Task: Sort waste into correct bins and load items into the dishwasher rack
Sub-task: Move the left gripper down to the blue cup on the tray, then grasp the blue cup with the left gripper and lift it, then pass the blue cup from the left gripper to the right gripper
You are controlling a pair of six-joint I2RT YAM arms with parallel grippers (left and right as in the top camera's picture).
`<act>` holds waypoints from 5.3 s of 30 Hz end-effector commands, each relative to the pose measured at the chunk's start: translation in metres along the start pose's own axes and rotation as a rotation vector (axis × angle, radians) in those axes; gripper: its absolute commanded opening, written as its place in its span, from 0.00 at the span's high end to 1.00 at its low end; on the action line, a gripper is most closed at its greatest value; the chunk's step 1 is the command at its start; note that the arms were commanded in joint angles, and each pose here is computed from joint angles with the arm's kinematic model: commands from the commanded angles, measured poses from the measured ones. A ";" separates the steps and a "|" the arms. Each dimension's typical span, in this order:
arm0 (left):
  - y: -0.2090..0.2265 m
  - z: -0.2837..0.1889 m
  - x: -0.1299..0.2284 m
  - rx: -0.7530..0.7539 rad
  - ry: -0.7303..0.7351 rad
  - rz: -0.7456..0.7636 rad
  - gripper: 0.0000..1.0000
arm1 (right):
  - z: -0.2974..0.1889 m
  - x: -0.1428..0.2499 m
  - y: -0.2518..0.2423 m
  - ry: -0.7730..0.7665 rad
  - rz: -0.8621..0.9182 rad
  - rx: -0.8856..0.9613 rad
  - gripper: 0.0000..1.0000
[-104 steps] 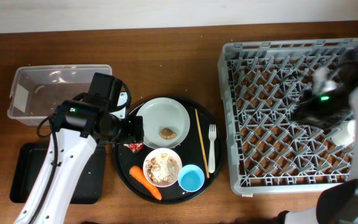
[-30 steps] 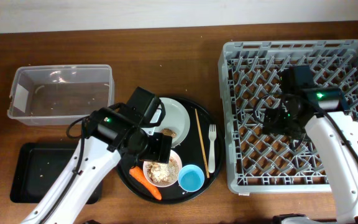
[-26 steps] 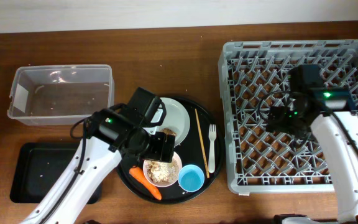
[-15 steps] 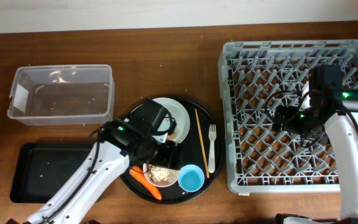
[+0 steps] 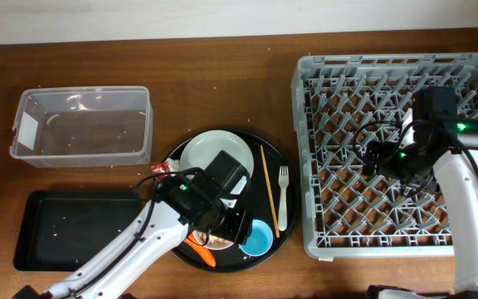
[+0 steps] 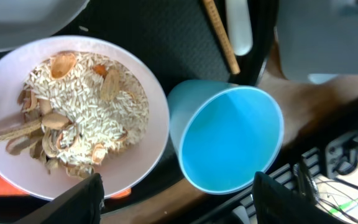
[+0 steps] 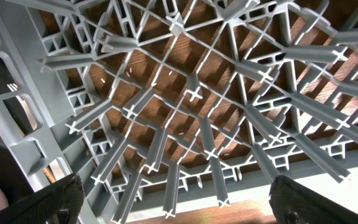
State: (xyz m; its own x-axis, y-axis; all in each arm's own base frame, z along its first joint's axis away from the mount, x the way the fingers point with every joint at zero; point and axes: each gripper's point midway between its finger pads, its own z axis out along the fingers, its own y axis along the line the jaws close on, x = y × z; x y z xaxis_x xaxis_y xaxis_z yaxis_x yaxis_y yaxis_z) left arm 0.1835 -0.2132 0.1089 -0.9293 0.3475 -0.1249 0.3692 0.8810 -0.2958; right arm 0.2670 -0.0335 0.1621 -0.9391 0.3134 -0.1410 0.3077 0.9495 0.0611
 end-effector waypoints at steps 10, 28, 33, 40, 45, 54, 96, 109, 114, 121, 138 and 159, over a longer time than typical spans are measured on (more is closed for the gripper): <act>0.015 0.037 0.005 -0.023 -0.004 -0.040 0.46 | -0.009 -0.004 0.002 -0.031 -0.006 -0.013 0.02; 0.006 0.051 -0.007 0.018 0.007 -0.042 0.99 | -0.009 -0.004 0.002 -0.031 -0.006 -0.013 0.02; -0.002 0.041 -0.016 0.038 -0.015 -0.033 1.00 | -0.009 -0.004 0.002 -0.030 -0.006 -0.013 0.02; -0.006 -0.020 -0.054 0.122 -0.201 -0.063 1.00 | -0.012 0.006 0.035 0.005 -0.147 -0.211 0.02; -0.003 -0.078 -0.074 0.339 -0.345 -0.129 1.00 | -0.031 0.022 0.081 0.009 -0.353 -0.515 0.02; 0.000 -0.147 -0.097 0.705 -0.493 -0.100 1.00 | -0.102 0.049 0.146 -0.117 -0.611 -1.106 0.02; -0.059 -0.178 -0.109 0.909 -0.490 -0.044 1.00 | -0.154 0.079 0.196 -0.096 -0.684 -1.460 0.00; -0.079 -0.169 -0.103 0.906 -0.452 -0.032 1.00 | -0.167 0.075 0.198 -0.134 -0.687 -1.534 0.18; -0.069 -0.165 -0.114 0.844 -0.503 -0.074 1.00 | -0.168 0.075 0.198 -0.135 -0.685 -1.539 0.19; -0.067 -0.169 -0.122 0.846 -0.521 -0.142 1.00 | -0.174 0.075 0.199 -0.140 -0.676 -1.574 0.19; -0.069 -0.173 -0.124 0.882 -0.499 -0.208 1.00 | -0.173 0.074 0.199 -0.149 -0.685 -1.574 0.21; -0.066 -0.165 -0.119 0.869 -0.458 -0.244 1.00 | -0.173 0.071 0.200 -0.183 -0.717 -1.575 0.31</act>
State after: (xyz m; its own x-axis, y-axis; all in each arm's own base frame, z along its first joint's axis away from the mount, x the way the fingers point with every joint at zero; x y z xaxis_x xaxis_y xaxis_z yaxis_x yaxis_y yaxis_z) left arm 0.2618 -0.2644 0.3019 -0.9595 -0.0863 -0.2683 0.2354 0.2781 -0.9313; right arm 0.2393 0.1741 0.3166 -0.7788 -0.0566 -0.6247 -0.6273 0.0654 0.7761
